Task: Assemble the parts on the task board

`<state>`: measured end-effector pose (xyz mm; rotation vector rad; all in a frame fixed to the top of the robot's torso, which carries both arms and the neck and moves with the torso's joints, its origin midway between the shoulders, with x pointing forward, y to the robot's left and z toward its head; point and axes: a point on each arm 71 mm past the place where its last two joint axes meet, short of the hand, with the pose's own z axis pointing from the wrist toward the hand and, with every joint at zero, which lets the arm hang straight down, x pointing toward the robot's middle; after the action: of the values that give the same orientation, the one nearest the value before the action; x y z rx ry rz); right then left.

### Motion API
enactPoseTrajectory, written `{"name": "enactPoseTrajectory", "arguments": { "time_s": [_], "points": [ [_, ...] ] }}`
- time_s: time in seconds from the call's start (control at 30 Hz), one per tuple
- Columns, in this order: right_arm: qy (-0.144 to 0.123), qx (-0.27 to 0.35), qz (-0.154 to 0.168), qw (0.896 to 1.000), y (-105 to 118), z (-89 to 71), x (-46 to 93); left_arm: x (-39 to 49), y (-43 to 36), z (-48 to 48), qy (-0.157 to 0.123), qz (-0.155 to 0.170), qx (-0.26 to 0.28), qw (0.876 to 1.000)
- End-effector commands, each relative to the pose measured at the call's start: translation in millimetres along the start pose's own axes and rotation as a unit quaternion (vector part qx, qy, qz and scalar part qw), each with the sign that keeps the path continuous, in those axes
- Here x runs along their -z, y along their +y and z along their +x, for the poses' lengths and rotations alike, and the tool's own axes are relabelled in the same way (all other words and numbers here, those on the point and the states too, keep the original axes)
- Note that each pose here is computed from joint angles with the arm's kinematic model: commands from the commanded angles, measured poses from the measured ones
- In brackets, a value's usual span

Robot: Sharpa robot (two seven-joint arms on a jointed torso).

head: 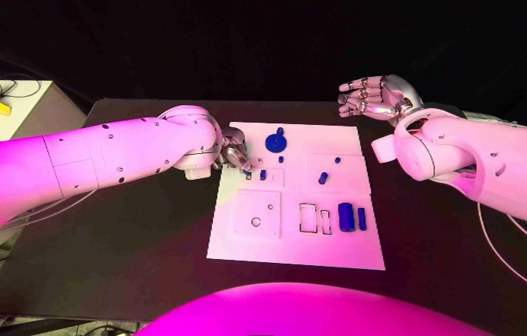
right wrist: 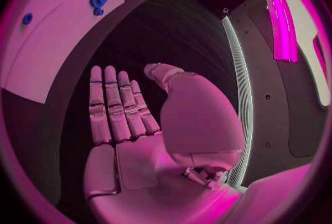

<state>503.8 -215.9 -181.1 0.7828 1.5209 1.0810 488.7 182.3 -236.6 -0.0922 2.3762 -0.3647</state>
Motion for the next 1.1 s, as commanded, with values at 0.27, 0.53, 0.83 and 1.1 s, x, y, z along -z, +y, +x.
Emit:
{"name": "enactPoseTrajectory", "arguments": {
  "time_s": [0.27, 0.53, 0.83, 1.1],
  "points": [
    [0.01, 0.001, -0.004, 1.0, 0.0, 1.7, -0.3, -1.1, -1.7, 8.7, 0.014, 0.001, -0.019, 1.0],
    [0.013, 0.001, -0.003, 1.0, -0.8, 2.4, 0.0, -1.2, -0.4, 11.6, 0.018, 0.0, -0.021, 1.0],
    [0.015, 0.001, -0.003, 1.0, -1.2, 2.8, 0.0, -1.3, 0.0, 12.6, 0.02, 0.0, -0.022, 1.0],
    [0.015, 0.001, -0.003, 1.0, -1.5, 2.5, 0.3, -1.5, 0.9, 12.7, 0.021, -0.003, -0.032, 0.999]
  ]
}}
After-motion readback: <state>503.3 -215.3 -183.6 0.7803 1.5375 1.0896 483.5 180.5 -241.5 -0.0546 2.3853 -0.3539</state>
